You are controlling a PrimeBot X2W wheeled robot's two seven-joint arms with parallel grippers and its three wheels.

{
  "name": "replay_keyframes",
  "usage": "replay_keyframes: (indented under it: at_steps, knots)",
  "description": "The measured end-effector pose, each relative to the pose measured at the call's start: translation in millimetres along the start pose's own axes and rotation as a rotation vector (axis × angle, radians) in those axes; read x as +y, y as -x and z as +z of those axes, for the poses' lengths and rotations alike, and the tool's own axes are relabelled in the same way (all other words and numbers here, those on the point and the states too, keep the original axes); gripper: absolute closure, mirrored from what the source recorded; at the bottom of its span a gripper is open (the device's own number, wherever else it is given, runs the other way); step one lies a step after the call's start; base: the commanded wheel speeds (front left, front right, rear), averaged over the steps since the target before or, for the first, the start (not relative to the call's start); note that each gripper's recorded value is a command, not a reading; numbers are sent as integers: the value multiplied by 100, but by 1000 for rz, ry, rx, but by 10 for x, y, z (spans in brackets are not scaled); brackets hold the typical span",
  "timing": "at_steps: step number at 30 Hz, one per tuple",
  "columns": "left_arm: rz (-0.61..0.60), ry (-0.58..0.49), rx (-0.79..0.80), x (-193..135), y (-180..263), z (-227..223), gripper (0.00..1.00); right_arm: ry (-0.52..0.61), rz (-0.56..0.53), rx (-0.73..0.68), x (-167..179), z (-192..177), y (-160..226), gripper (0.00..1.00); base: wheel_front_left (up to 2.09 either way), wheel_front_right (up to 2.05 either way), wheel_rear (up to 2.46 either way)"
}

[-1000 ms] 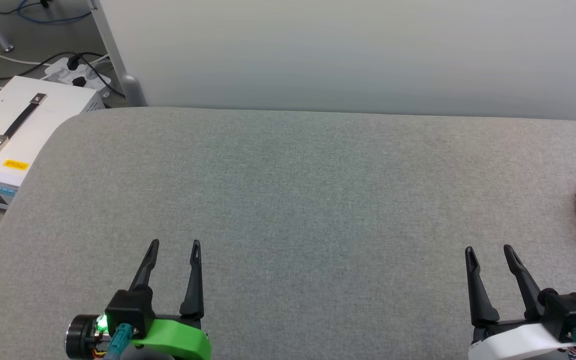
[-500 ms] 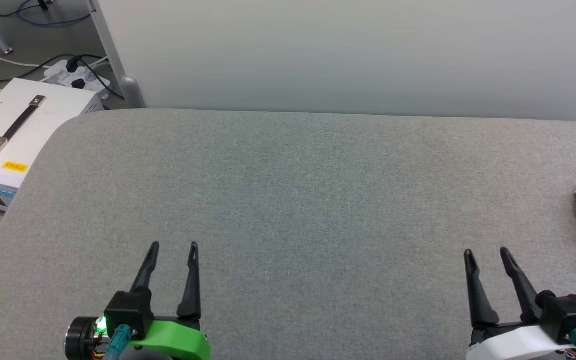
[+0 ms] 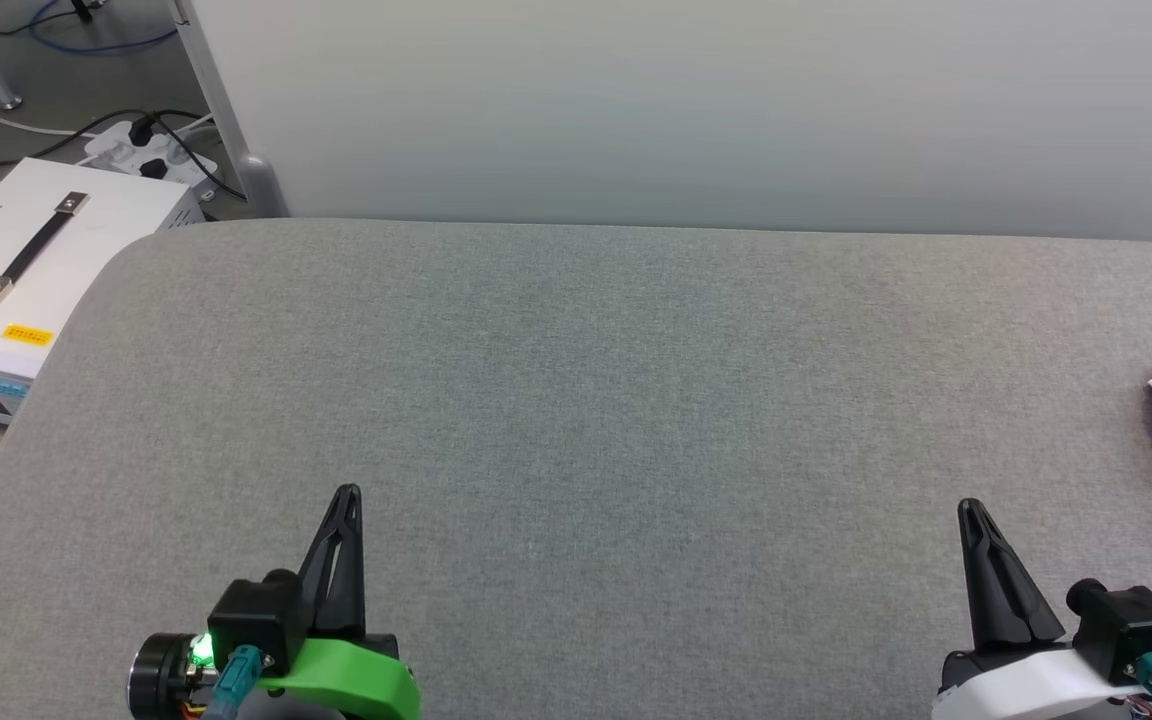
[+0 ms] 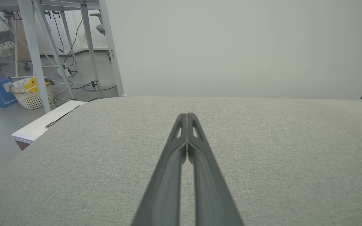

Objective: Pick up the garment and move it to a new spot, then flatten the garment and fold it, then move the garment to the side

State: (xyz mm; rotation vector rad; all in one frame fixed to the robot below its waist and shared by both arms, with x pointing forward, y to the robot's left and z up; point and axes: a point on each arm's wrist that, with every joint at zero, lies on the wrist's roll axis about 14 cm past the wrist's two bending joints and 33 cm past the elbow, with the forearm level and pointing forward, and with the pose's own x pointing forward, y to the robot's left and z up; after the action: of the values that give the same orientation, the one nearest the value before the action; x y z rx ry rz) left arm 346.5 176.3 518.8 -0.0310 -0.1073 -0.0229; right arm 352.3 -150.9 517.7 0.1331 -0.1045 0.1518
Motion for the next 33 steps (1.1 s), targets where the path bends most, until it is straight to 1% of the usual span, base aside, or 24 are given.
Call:
replay_keyframes:
  at_steps: [33]
  knots:
    - [-2, -21, 50, -1, -50, -35, 100, 48, -3, 56, -29, -33, -26, 100, 0, 0, 0]
